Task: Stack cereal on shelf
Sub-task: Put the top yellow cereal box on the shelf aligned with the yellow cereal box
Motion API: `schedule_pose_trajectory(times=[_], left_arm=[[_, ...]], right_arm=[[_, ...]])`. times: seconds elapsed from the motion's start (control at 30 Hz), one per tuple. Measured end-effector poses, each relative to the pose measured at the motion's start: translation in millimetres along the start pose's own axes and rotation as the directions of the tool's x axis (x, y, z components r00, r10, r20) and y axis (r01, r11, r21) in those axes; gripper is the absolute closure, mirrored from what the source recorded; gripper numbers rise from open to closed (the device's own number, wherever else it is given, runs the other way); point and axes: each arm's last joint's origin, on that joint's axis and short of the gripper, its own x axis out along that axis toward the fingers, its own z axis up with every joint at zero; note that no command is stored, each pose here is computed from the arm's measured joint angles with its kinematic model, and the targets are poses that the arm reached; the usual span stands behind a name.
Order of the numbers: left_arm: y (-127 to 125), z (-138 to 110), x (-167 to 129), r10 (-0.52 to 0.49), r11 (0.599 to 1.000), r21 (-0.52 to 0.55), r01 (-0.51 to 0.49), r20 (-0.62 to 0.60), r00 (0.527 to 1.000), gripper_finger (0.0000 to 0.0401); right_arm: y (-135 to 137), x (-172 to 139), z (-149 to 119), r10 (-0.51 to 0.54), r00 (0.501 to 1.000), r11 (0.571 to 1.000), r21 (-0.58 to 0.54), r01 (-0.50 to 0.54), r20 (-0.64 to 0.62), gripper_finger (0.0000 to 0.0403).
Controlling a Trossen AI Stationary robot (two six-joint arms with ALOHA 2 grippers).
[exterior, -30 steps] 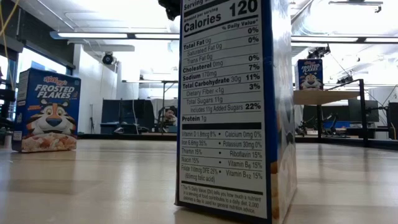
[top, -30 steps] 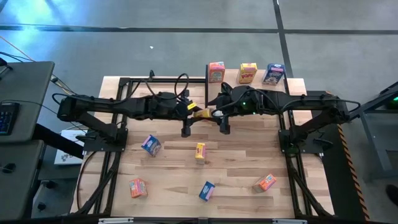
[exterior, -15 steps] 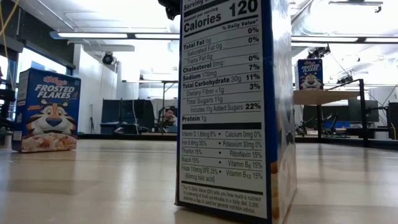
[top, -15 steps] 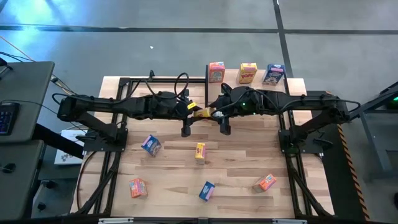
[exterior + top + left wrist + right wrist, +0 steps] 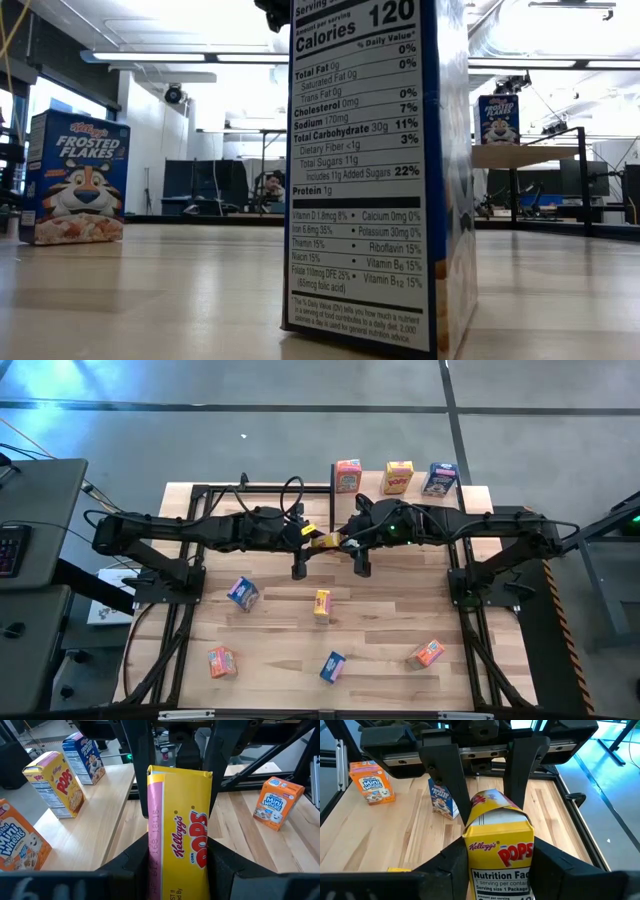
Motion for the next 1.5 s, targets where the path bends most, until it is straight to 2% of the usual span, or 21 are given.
schedule_pose_trajectory(times=[0.23, 0.7, 1.03, 1.5], left_arm=[[-0.2, 0.0, 0.0, -0.002, 1.000, -0.028, 0.002, 0.000, 1.000, 0.0267], [0.4, 1.6, -1.5, -0.012, 0.999, -0.036, 0.013, 0.015, 1.000, 0.0154], [4.5, 13.7, -23.9, 0.009, 0.998, -0.058, -0.004, 0.078, 0.997, 0.0149], [5.2, 14.1, -27.5, 0.012, 0.998, -0.058, -0.008, 0.072, 0.997, 0.0149]], right_arm=[[0.0, 0.0, 0.0, 0.000, 1.000, 1.000, 0.001, 0.000, 0.000, 0.0249], [0.1, 0.0, 0.0, 0.003, 1.000, 1.000, 0.001, -0.003, 0.001, 0.0249], [-1.8, -8.2, -4.1, -0.057, 0.997, 0.998, -0.006, 0.056, -0.053, 0.0249], [-12.3, -78.8, -7.3, -0.259, 0.966, 0.966, -0.031, 0.258, -0.014, 0.0249]])
